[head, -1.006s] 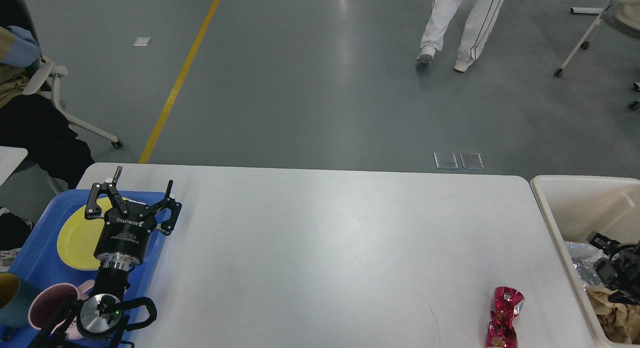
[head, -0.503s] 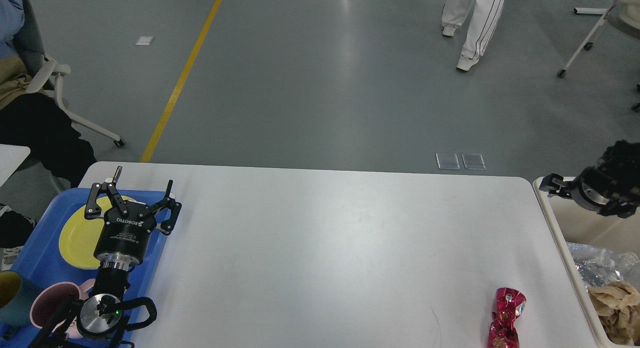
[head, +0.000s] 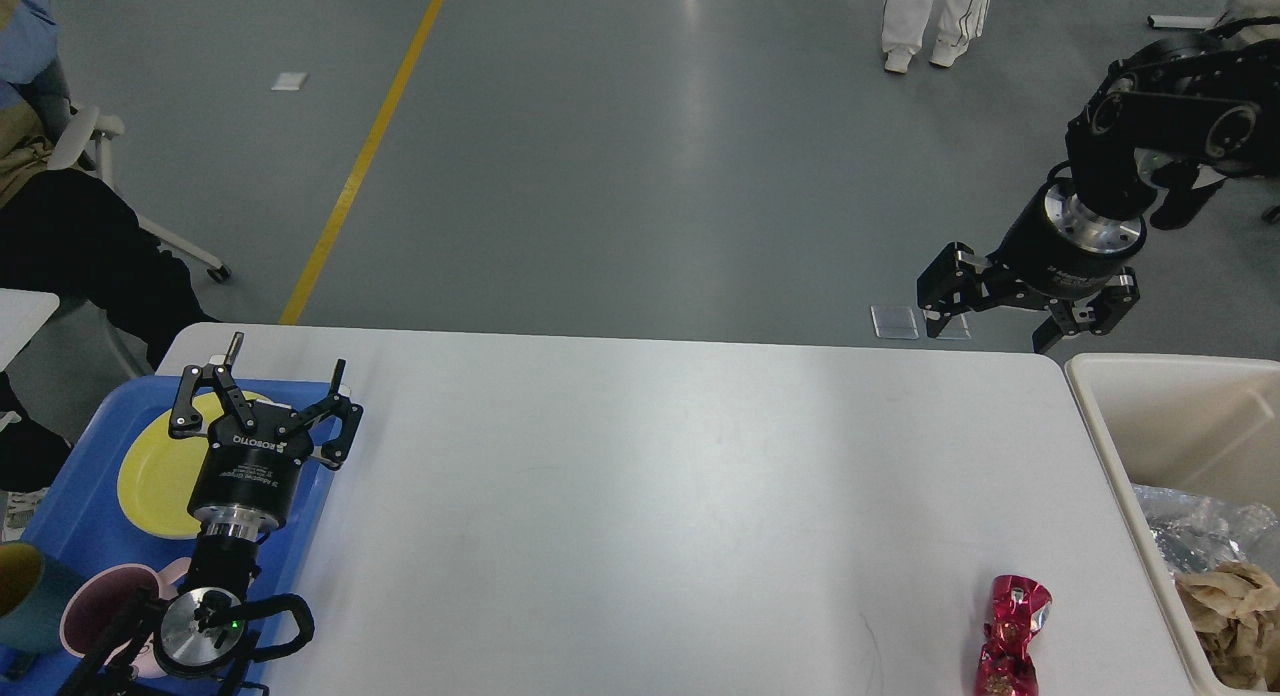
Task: Tidy desktop
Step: 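Raise the right gripper and move it over the red can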
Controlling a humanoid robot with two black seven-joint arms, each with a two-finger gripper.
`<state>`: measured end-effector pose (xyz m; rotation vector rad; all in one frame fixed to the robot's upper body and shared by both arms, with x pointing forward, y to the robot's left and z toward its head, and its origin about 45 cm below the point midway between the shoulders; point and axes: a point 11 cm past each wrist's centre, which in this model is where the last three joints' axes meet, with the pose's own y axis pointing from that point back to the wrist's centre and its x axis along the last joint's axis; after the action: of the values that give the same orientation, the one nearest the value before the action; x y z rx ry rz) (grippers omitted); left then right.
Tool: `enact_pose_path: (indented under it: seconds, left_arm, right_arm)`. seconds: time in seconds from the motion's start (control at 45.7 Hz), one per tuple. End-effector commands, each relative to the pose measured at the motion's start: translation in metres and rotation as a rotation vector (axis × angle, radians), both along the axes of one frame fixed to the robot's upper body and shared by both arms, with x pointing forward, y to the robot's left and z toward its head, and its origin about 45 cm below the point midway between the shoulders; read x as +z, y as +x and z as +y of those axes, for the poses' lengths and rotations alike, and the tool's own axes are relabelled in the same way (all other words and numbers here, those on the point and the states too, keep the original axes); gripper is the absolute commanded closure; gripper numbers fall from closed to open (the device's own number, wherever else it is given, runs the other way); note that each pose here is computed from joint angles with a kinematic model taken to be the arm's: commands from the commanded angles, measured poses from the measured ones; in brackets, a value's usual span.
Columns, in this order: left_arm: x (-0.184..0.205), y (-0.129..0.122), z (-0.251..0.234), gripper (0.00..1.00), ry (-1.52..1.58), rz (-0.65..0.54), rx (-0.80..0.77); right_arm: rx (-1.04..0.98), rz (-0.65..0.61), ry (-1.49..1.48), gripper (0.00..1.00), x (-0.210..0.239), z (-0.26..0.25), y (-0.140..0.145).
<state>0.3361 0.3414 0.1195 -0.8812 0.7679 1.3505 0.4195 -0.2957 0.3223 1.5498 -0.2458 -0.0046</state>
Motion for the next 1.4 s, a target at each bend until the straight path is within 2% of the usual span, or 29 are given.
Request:
enact_pose_path:
  seconds: [0.0, 0.175, 0.481, 0.766, 1.028, 1.159, 1.378]
  left_arm:
    - [0.000, 0.000, 0.000, 0.04, 0.000, 0.001, 0.000]
    - [0.000, 0.000, 0.000, 0.04, 0.000, 0.001, 0.000]
    - [0.000, 0.000, 0.000, 0.04, 0.000, 0.001, 0.000]
    - [0.000, 0.000, 0.000, 0.04, 0.000, 0.001, 0.000]
    - [0.000, 0.000, 0.000, 0.04, 0.000, 0.000, 0.000]
    - [0.000, 0.000, 0.000, 0.04, 0.000, 0.001, 0.000]
    - [0.000, 0.000, 0.000, 0.04, 0.000, 0.001, 0.000]
  right_arm:
    - [0.010, 0.008, 0.043, 0.00, 0.028, 0.019, -0.014]
    - [0.051, 0.036, 0.053, 0.00, 0.060, 0.047, -0.051]
    - [0.019, -0.017, 0.027, 0.00, 0.113, 0.061, -0.086]
    - [0.016, 0.050, 0.026, 0.04, 0.089, 0.060, -0.093]
    - [-0.031, -0.017, 0.020, 0.01, 0.071, 0.052, -0.085]
    - [-0.010, 0.030, 0.040, 0.02, 0.068, 0.059, -0.099]
    - [-0.045, 0.091, 0.031, 0.03, 0.043, 0.038, -0.104]
